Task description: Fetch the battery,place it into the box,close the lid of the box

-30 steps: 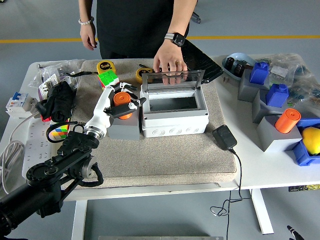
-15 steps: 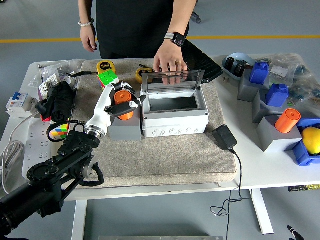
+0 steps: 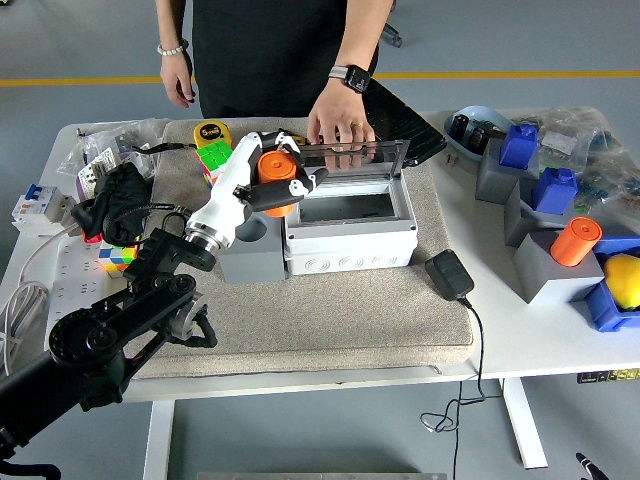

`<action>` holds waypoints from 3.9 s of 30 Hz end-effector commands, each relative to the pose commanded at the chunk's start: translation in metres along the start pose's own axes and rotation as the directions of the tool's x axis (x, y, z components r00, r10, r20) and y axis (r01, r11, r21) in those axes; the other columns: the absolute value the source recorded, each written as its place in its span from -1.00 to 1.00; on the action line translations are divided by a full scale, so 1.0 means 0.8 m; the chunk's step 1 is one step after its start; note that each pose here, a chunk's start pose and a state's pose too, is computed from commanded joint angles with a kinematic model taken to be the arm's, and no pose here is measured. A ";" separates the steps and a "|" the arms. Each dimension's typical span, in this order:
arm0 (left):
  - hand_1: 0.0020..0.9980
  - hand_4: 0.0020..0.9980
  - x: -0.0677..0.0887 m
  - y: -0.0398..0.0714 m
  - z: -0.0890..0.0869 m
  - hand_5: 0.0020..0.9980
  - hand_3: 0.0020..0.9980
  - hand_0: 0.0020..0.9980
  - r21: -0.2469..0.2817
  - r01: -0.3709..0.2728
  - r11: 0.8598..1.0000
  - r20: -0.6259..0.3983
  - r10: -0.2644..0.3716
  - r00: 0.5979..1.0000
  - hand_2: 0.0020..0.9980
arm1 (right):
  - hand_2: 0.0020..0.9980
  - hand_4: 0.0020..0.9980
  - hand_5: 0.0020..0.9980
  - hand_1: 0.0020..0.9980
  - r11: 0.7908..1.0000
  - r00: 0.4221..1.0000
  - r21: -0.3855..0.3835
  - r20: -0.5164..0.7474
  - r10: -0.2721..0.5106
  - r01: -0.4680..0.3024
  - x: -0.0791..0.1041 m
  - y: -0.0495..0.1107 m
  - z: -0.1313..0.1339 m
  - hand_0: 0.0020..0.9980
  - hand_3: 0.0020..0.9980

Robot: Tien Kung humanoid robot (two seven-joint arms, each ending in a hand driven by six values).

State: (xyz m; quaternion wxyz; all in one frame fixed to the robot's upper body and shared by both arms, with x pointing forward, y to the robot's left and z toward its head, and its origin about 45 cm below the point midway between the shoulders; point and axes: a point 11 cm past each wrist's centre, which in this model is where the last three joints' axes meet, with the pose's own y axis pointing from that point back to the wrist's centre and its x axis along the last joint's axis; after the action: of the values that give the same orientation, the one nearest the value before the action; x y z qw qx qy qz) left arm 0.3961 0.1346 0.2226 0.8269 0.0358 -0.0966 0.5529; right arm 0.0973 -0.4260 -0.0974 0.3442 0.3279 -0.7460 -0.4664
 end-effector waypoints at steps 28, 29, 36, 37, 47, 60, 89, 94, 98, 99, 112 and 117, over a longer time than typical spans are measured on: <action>-0.84 0.65 -0.087 -0.085 0.030 -1.00 -0.47 -0.78 0.211 0.197 0.957 0.560 -0.284 0.778 -0.61 | 0.34 0.94 -0.01 0.36 1.000 1.000 0.000 -0.015 0.019 -0.019 0.008 0.000 0.000 0.41 0.20; -0.84 0.65 -0.084 -0.087 0.028 -1.00 -0.47 -0.78 0.215 0.189 0.958 0.565 -0.279 0.776 -0.61 | 0.34 0.94 -0.01 0.36 1.000 1.000 0.001 -0.015 0.019 -0.019 0.008 0.000 0.000 0.41 0.20; -0.65 0.71 -0.068 -0.089 0.008 -1.00 -0.03 -0.73 0.254 0.151 0.955 0.600 -0.278 0.750 -0.31 | 0.34 0.94 -0.01 0.36 1.000 1.000 0.006 -0.014 0.021 -0.021 0.008 0.000 -0.003 0.42 0.20; -0.65 0.71 -0.067 -0.089 0.007 -1.00 -0.03 -0.73 0.257 0.149 0.955 0.603 -0.279 0.748 -0.31 | 0.34 0.94 -0.01 0.36 1.000 1.000 0.006 -0.015 0.021 -0.021 0.008 0.000 -0.003 0.42 0.20; -0.58 0.74 -0.062 -0.090 0.000 -1.00 0.03 -0.67 0.261 0.152 0.953 0.639 -0.289 0.713 -0.27 | 0.34 0.94 -0.01 0.36 1.000 1.000 0.012 -0.018 0.015 -0.015 0.005 0.000 -0.005 0.42 0.20; 0.33 1.00 -0.064 -0.088 -0.003 -0.11 0.40 0.37 0.255 0.169 0.952 0.655 -0.299 0.694 0.33 | 0.34 0.94 -0.01 0.36 1.000 1.000 0.016 -0.017 0.013 -0.013 0.003 0.000 -0.006 0.42 0.20; 0.44 1.00 -0.072 -0.096 0.098 0.19 0.43 0.46 -0.041 0.180 0.983 0.509 -0.135 0.850 0.37 | 0.34 0.94 -0.02 0.36 1.000 1.000 0.025 -0.007 0.009 -0.009 0.000 0.001 -0.008 0.41 0.19; 0.59 1.00 -0.056 -0.101 0.070 0.27 0.55 0.60 0.084 0.140 0.987 0.555 -0.163 0.816 0.53 | 0.34 0.94 -0.02 0.36 1.000 1.000 0.025 -0.006 0.010 -0.010 0.001 0.001 -0.008 0.42 0.19; 0.60 1.00 -0.053 -0.098 0.049 0.32 0.56 0.62 0.192 0.130 0.973 0.582 -0.220 0.783 0.54 | 0.34 0.94 -0.02 0.36 1.000 1.000 0.024 -0.006 0.011 -0.011 0.001 0.001 -0.008 0.41 0.19; 0.60 1.00 -0.055 -0.096 0.046 0.32 0.56 0.62 0.211 0.132 0.968 0.585 -0.234 0.777 0.54 | 0.34 0.94 -0.02 0.36 1.000 1.000 0.024 -0.006 0.011 -0.011 0.001 0.001 -0.007 0.41 0.19; 0.39 1.00 -0.087 -0.080 0.059 0.27 0.40 0.37 0.212 0.207 0.955 0.558 -0.292 0.776 0.34 | 0.34 0.94 -0.02 0.36 1.000 1.000 0.019 -0.003 0.013 -0.013 0.003 0.001 -0.004 0.41 0.19; 0.37 1.00 -0.101 -0.071 0.061 0.29 0.39 0.35 0.228 0.244 0.943 0.546 -0.331 0.769 0.32 | 0.34 0.94 -0.02 0.36 1.000 1.000 0.017 -0.005 0.013 -0.013 0.003 0.000 -0.003 0.41 0.19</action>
State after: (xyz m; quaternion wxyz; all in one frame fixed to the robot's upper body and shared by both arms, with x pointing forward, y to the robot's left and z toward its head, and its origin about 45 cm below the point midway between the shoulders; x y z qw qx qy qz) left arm 0.4124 0.0315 0.2572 0.8284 0.2754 -0.2959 0.3876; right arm 0.0976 -0.4290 -0.0957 0.3464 0.3273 -0.7512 -0.4567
